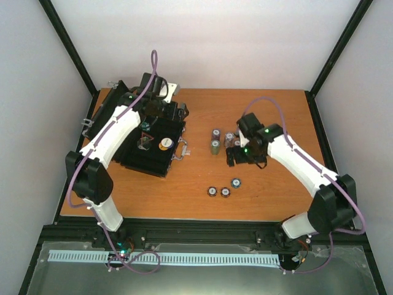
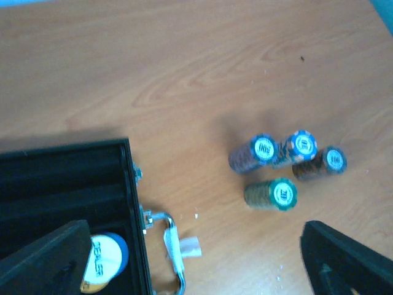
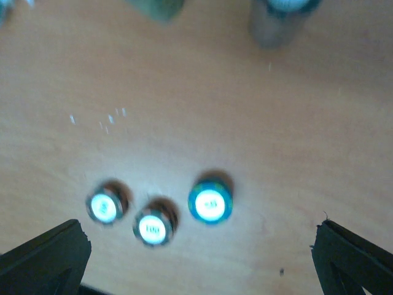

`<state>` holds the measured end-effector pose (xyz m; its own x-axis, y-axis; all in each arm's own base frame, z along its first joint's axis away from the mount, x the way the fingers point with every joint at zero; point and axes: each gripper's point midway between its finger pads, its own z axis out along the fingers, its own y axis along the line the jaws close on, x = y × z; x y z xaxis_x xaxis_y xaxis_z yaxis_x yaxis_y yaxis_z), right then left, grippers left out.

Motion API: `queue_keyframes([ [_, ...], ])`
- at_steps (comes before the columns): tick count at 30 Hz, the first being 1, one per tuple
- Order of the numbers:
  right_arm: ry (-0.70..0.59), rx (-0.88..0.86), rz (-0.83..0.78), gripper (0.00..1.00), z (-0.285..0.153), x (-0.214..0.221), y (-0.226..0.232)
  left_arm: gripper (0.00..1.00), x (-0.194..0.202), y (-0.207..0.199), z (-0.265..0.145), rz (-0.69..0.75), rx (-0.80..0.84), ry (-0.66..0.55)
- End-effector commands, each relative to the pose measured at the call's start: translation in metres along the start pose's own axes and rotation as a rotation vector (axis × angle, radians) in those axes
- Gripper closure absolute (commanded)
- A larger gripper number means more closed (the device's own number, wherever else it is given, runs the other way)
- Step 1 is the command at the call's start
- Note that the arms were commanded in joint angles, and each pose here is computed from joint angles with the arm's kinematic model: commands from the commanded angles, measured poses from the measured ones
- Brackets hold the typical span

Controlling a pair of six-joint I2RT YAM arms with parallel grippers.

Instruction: Pack up texas hold em set

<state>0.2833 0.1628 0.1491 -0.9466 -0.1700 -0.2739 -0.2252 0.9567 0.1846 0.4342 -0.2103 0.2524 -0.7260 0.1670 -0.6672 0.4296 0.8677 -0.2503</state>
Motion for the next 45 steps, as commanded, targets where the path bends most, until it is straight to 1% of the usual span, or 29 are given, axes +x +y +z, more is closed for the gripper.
queue_keyframes([
  [1, 0.044, 0.056, 0.022, 0.00, -0.002, 0.045, -0.010, 0.01, 0.021, -0.008, -0.015, -0.063, 0.029, 0.023],
  [5, 0.097, 0.044, 0.017, 0.00, 0.011, 0.075, -0.010, 0.00, 0.018, -0.010, -0.027, -0.074, 0.021, -0.004],
  [8, 0.108, 0.033, 0.018, 0.00, 0.020, 0.083, -0.008, 0.00, 0.009, -0.014, -0.030, -0.106, 0.041, -0.027],
  [14, 0.109, -0.005, 0.046, 0.01, 0.043, 0.084, -0.004, 0.00, 0.001, -0.021, -0.029, -0.167, 0.084, -0.038],
  [20, 0.124, -0.002, 0.052, 0.04, 0.066, 0.080, -0.003, 0.00, 0.003, -0.018, -0.033, -0.192, 0.070, -0.046],
  [22, 0.133, 0.006, 0.050, 0.04, 0.074, 0.078, -0.003, 0.00, 0.003, -0.018, -0.036, -0.191, 0.068, -0.056],
  [29, 0.148, 0.051, 0.066, 0.07, 0.090, 0.073, -0.005, 0.00, 0.011, -0.014, -0.033, -0.171, 0.047, -0.022],
  [36, 0.184, 0.073, 0.082, 0.17, 0.103, 0.077, -0.009, 0.00, 0.016, -0.013, -0.031, -0.147, 0.046, -0.008],
  [38, 0.192, 0.078, 0.084, 0.18, 0.107, 0.078, -0.010, 0.00, 0.017, -0.013, -0.030, -0.144, 0.046, 0.000],
  [45, 0.214, 0.093, 0.087, 0.19, 0.115, 0.082, -0.012, 0.00, 0.022, -0.011, -0.027, -0.134, 0.040, 0.015],
])
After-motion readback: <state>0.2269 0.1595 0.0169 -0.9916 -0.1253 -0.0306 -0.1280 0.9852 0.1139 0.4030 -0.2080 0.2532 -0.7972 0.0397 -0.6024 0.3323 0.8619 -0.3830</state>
